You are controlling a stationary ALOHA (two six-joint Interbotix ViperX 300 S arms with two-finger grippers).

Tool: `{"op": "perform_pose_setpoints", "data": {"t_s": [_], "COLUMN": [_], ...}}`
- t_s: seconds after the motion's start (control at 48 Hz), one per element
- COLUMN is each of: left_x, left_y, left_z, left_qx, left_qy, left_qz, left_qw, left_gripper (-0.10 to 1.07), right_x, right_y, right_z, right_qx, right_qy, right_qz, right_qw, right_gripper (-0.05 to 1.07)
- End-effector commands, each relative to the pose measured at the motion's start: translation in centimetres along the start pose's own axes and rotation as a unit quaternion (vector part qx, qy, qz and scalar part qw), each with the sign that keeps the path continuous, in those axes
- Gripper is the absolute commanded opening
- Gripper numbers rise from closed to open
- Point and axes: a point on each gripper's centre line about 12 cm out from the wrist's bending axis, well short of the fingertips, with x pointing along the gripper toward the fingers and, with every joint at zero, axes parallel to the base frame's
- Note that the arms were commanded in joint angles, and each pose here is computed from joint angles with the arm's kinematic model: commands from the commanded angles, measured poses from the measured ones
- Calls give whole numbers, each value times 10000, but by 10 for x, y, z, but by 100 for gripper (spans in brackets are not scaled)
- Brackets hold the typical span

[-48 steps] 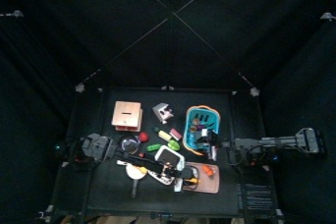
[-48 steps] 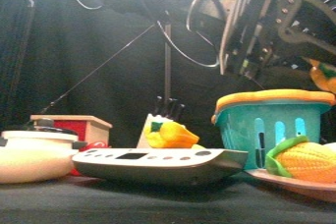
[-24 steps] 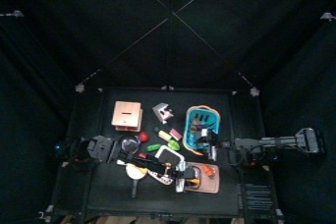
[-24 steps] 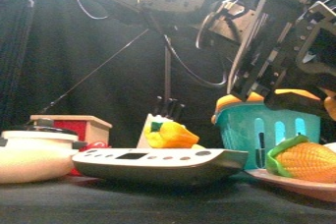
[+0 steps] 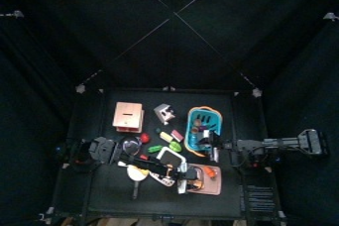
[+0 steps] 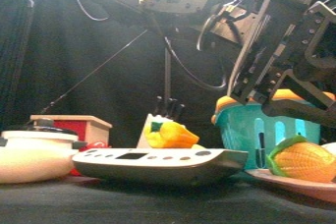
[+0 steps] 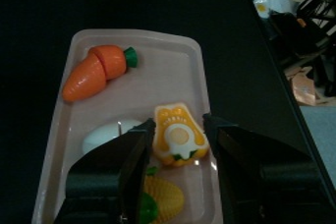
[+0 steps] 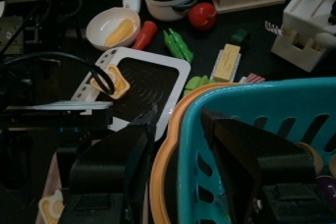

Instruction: Place squash half on plate

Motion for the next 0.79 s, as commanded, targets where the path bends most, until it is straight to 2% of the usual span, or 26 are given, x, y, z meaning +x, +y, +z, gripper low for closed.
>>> {"op": "perform_pose_setpoints", "data": {"t_s": [0.0,0.271,0.479,0.646,0.771], "left_x": [-6,-22,-29,-37,-54], "left_y": [-1,2,7,9,14], "left_z": [25,44,41,49,54], "left_qx": [-37,28,77,102,119], "left_qy": [-292,-452,-284,-312,-164], "left_qz": [-27,-2,68,95,186], "left_qw": [9996,9990,9995,9994,9996], "left_gripper": [84,84,84,84,84], "right_x": [-1,0,0,0,0], "right_y": [1,1,1,1,1], "right_z": [5,4,4,4,4], "right_qx": [3,-4,4,4,-4], "right_qy": [-89,-66,-66,-66,-66], "right_qz": [24,21,21,21,21], "right_qw": [10000,10000,10000,10000,10000], "right_gripper": [79,79,79,79,79]}}
